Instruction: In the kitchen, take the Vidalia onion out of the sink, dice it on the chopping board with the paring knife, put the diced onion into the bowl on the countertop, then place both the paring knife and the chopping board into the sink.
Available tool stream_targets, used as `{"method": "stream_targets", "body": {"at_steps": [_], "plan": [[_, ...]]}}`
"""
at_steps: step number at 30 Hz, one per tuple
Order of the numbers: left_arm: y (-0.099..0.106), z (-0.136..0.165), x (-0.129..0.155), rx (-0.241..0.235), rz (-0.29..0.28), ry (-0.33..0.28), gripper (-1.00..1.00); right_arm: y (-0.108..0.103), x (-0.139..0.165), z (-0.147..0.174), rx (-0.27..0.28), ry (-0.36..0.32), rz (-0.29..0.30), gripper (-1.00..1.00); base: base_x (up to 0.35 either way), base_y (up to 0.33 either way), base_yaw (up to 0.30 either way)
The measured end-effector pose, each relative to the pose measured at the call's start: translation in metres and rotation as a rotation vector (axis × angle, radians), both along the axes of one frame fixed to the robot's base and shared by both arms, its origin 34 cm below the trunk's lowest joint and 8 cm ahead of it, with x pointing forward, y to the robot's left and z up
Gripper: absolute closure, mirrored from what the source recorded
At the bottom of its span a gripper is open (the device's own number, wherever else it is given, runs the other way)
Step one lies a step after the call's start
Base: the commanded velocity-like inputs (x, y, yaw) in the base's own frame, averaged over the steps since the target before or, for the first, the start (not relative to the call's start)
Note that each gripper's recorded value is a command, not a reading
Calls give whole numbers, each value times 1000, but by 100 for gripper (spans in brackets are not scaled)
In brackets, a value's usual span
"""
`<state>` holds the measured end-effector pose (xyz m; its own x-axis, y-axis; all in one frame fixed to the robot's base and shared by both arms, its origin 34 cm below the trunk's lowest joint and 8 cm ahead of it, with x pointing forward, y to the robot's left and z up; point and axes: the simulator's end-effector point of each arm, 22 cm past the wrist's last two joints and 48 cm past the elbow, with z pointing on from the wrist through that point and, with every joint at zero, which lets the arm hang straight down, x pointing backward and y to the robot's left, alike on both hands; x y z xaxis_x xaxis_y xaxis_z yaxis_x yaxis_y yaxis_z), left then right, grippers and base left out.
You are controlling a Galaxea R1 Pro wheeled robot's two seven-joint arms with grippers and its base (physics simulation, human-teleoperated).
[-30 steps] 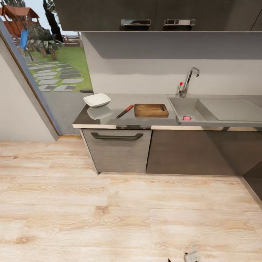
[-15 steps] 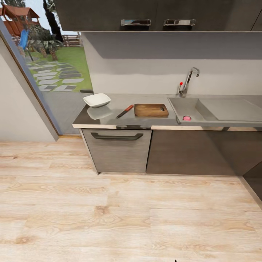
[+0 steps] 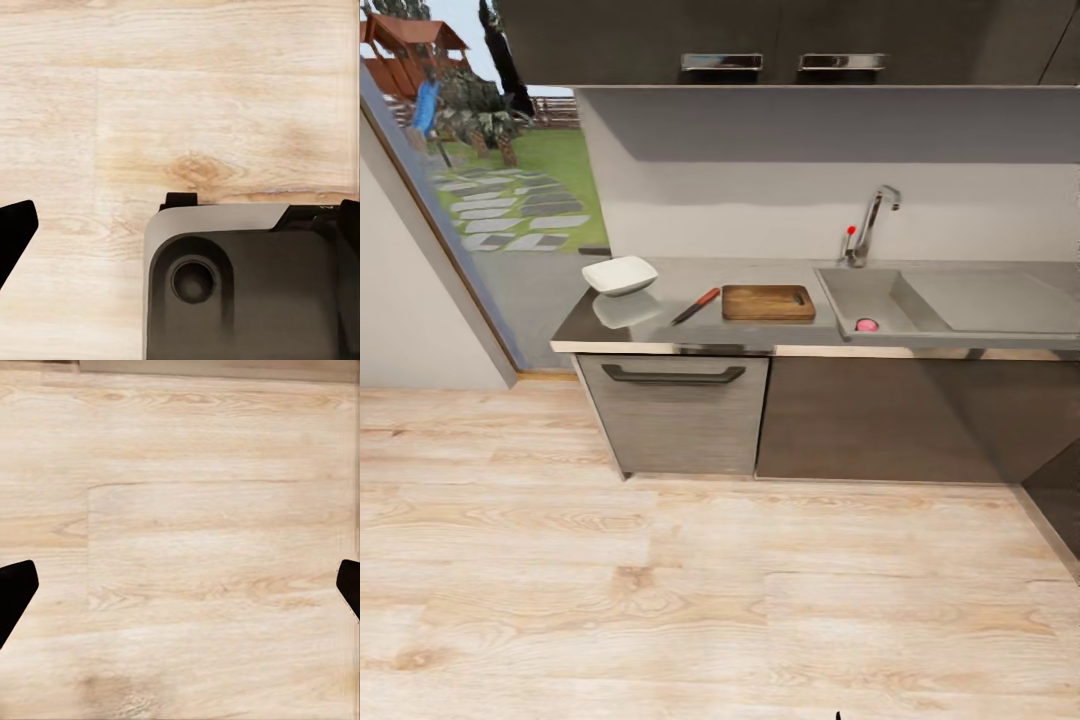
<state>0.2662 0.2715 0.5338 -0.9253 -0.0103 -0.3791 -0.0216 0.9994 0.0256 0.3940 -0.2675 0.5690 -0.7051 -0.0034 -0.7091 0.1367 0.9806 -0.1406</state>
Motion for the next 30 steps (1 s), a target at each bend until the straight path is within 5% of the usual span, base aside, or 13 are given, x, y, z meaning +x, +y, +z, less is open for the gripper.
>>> {"method": "stream_targets", "body": {"at_steps": [30], "plan": [[0,-1,-3,1,-1,7,-100,2,1,0,2,-2,7,-100,19,-315,0]]}}
